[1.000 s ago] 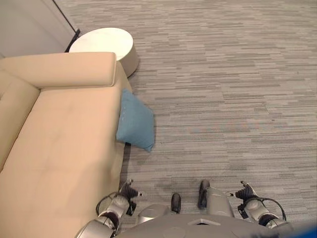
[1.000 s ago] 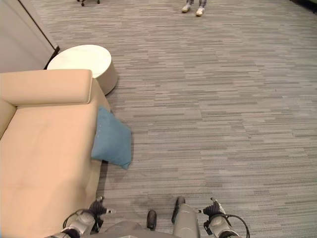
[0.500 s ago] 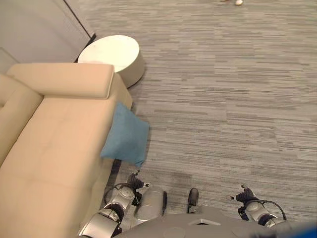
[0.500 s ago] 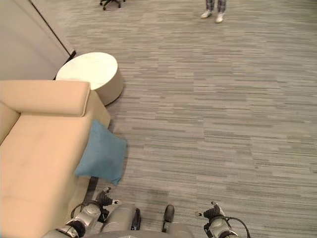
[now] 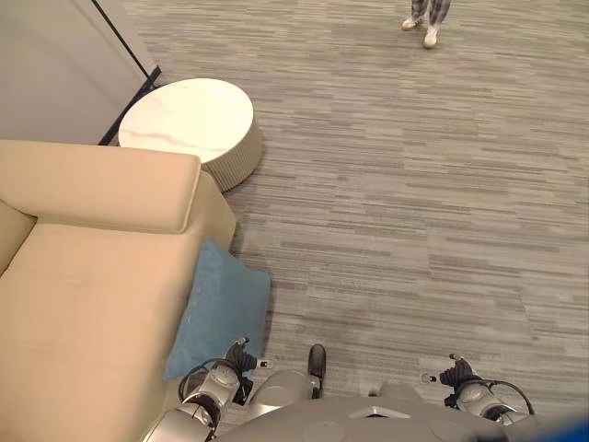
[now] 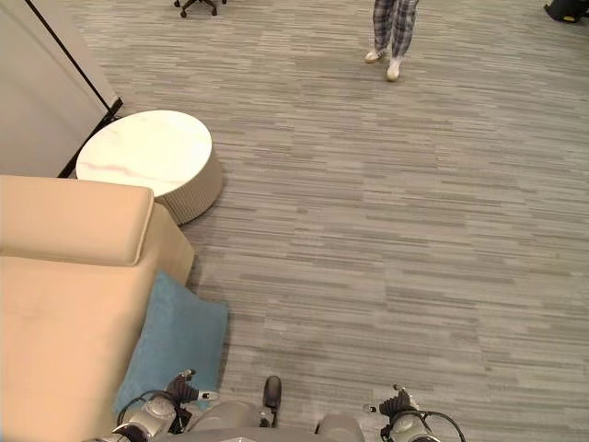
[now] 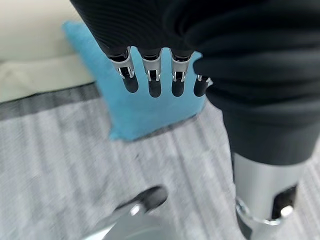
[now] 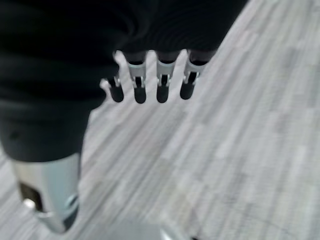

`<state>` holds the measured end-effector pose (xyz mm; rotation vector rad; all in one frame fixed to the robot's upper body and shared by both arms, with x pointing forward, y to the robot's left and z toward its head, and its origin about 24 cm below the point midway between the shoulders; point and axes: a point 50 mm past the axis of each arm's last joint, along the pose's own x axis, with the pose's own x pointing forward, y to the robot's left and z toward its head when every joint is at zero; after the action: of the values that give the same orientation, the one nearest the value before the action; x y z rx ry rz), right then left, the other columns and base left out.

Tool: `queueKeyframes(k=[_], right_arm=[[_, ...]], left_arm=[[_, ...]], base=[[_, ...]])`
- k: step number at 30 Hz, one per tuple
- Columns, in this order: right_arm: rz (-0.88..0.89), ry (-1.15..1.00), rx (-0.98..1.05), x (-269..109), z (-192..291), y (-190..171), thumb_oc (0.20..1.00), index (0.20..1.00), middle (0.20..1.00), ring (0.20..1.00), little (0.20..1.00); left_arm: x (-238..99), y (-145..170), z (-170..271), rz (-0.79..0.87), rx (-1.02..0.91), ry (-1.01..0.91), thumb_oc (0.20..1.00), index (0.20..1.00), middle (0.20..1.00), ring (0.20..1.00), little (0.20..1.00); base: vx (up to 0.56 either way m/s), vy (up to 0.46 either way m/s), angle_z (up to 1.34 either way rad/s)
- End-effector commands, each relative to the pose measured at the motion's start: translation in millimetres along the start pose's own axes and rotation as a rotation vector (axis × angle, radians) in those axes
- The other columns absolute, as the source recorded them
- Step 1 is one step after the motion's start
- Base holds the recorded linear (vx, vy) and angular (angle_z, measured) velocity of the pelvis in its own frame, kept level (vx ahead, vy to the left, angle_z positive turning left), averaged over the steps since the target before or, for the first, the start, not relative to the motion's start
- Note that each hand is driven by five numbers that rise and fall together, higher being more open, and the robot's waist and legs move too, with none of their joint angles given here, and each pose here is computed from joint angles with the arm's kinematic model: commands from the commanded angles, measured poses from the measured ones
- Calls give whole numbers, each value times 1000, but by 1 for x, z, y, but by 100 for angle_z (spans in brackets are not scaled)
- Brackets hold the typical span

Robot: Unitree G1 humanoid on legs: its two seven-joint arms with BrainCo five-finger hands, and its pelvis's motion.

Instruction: Pick up all the scattered cushions and arrange them neatly on the sofa.

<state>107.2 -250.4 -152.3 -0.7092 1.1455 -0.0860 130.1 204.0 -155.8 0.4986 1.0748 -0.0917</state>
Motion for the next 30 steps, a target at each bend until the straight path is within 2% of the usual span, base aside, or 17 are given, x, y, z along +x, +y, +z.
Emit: queueKeyframes(k=[1,5,9,16,21,22,27,30], right_arm=[[17,-24,-70,0,0,-2,1000,1000,1000,1000,1000],[20,-11,-42,0,-2,-1,1000,1000,1000,1000,1000],[16,8,-30,-1,-9,-2,1000,1000,1000,1000,1000],[9,-16,0,0,0,-3,1000,1000,1000,1000,1000],[5,6,19,-1,-7,0,1000,1000,1000,1000,1000],[-20,81,52,1,-26,-17,1000,1000,1000,1000,1000],[23,24,29,0,-12,-7,1000,1000,1000,1000,1000],[25,-26,48,2,4,-7,1000,1000,1000,1000,1000]], left_arm=[[-2,-5,-7,2,-39,16,1000,1000,1000,1000,1000],[-2,-7,-5,-7,-19,4,1000,1000,1000,1000,1000],[-2,-14,-5,-26,-12,11,1000,1000,1000,1000,1000],[-1,-16,9,-35,-24,-29,1000,1000,1000,1000,1000],[-2,-18,2,-44,0,-9,1000,1000,1000,1000,1000],[0,-6,4,-23,-11,-10,1000,1000,1000,1000,1000],[-2,2,-15,-8,-21,50,1000,1000,1000,1000,1000],[0,17,-9,38,-24,29,1000,1000,1000,1000,1000]], base=[[261,-52,38],[275,-155,83],[107,-228,198],[2,-154,122],[-35,-43,108],[29,-15,53],[69,122,116],[64,114,61]])
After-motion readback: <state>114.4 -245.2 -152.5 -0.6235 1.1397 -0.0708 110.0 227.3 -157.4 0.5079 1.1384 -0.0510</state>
